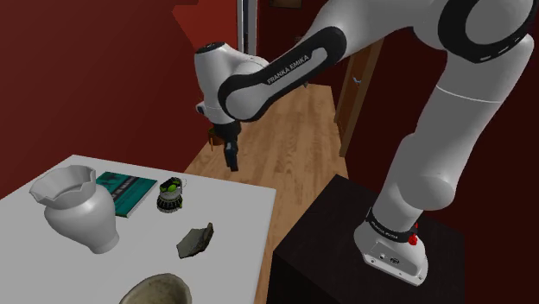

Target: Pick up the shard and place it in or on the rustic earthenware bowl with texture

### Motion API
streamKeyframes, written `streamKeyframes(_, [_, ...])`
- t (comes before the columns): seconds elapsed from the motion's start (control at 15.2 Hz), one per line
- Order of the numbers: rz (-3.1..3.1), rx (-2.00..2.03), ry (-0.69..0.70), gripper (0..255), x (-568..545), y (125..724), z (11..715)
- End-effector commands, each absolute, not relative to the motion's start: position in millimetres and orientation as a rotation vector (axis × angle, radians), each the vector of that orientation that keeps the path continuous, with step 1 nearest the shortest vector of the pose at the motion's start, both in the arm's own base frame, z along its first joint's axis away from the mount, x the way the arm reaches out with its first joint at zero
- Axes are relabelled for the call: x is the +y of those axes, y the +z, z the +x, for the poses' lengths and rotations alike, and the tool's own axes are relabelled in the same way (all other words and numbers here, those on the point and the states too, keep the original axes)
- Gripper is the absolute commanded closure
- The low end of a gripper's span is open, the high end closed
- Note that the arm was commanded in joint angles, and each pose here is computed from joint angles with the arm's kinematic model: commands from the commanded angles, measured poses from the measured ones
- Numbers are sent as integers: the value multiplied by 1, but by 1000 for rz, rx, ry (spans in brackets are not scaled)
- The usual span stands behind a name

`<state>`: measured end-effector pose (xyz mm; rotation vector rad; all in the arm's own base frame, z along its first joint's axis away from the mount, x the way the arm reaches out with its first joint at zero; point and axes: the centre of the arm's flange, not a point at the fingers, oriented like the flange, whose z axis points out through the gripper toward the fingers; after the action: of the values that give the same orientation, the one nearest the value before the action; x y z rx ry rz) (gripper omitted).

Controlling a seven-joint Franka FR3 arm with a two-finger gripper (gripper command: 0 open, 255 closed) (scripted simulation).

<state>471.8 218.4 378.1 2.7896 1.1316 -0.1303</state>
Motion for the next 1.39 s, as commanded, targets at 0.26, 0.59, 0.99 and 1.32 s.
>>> streamKeyframes(0.26, [2708, 1316, -144, 0, 273, 325, 490])
streamKeyframes(0.59, [2630, 1464, -154, 0, 321, 281, 501])
streamKeyframes(0.99, [2527, 1636, -166, 0, 380, 227, 506])
streamKeyframes(1.32, [2433, 1774, -176, 0, 428, 181, 503])
